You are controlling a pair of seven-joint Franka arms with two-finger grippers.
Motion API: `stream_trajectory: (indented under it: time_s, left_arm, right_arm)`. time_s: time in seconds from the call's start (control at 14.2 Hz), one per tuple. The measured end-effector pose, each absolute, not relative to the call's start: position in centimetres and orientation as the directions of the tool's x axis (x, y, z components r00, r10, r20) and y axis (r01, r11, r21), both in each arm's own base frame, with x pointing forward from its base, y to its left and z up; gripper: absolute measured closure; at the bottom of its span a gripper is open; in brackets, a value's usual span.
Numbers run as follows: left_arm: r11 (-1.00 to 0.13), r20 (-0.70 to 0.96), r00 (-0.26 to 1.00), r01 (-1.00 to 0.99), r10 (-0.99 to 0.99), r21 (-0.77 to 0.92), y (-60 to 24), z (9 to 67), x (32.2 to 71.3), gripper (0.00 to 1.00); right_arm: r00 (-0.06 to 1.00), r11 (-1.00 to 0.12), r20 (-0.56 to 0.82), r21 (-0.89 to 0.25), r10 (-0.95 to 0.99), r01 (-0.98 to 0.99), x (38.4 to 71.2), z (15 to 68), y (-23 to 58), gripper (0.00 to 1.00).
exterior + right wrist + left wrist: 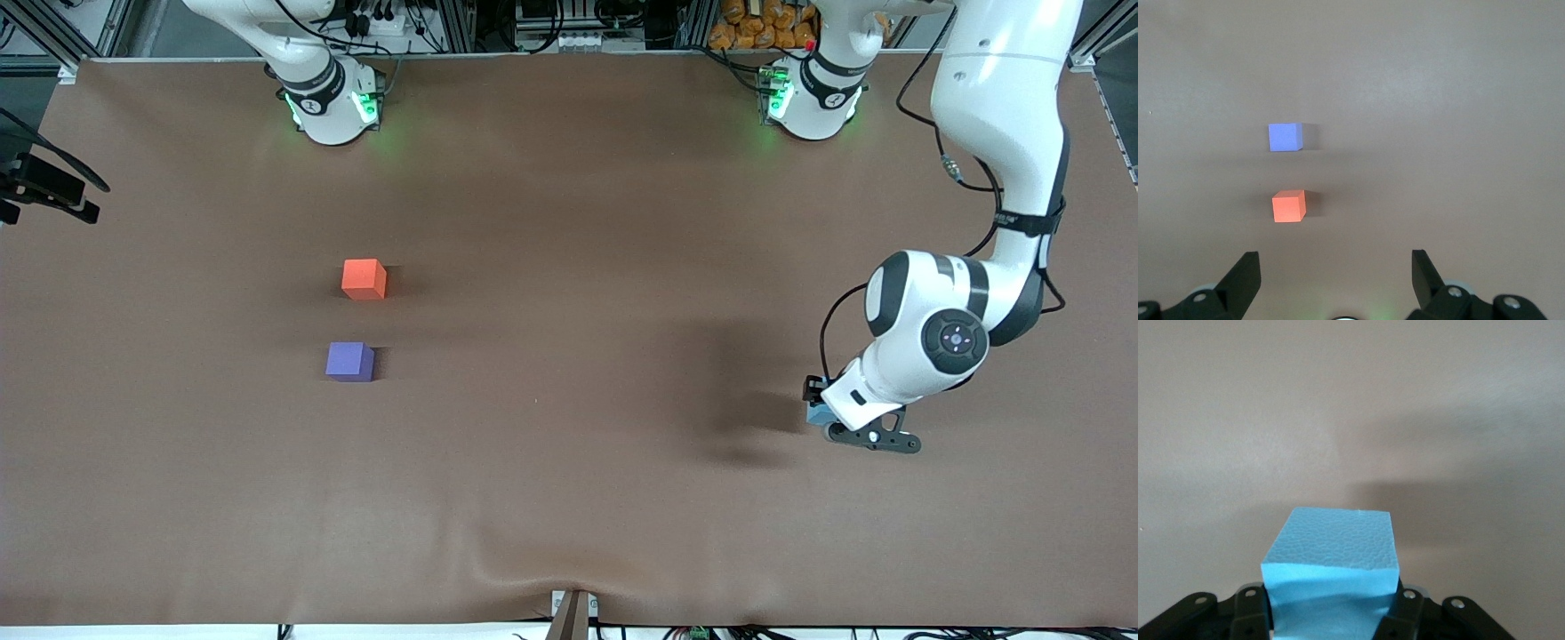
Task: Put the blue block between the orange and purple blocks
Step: 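Lift the light blue cube and carry it toward the orange cube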
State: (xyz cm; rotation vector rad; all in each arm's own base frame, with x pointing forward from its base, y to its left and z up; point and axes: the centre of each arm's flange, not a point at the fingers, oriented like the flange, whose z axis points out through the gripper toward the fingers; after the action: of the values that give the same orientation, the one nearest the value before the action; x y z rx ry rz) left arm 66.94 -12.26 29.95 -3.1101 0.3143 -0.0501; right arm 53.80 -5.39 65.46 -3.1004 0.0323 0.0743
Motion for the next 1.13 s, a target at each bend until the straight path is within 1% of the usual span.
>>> stream_trajectory:
  time_s: [0.35, 0.57, 0.92, 1.13]
  left_arm:
    - [-0.981, 0.043, 0.980, -0.192, -0.193, -0.007, -14.8, 35.7, 65.6, 0.44]
    - [-0.991, 0.019, 0.991, -0.135, -0.134, 0.023, -20.0, 38.4, 63.2, 0.45]
    - [-0.992, -0.074, 0.991, -0.111, -0.116, 0.067, -33.1, 40.3, 55.7, 0.45]
    - [-0.993, -0.101, 0.990, -0.091, -0.098, 0.077, -41.0, 40.6, 49.9, 0.45]
  right_arm:
    - [0.999, -0.999, -0.030, -0.038, -0.021, -0.022, 54.1, 65.4, -5.4, 0.00]
    - [1.000, -0.999, -0.012, -0.036, -0.022, -0.022, 54.4, 65.2, -5.5, 0.00]
    - [1.000, -0.999, 0.012, -0.034, -0.023, -0.022, 55.3, 64.6, -5.5, 0.00]
    - [0.999, -0.999, 0.027, -0.032, -0.023, -0.022, 55.9, 64.1, -5.5, 0.00]
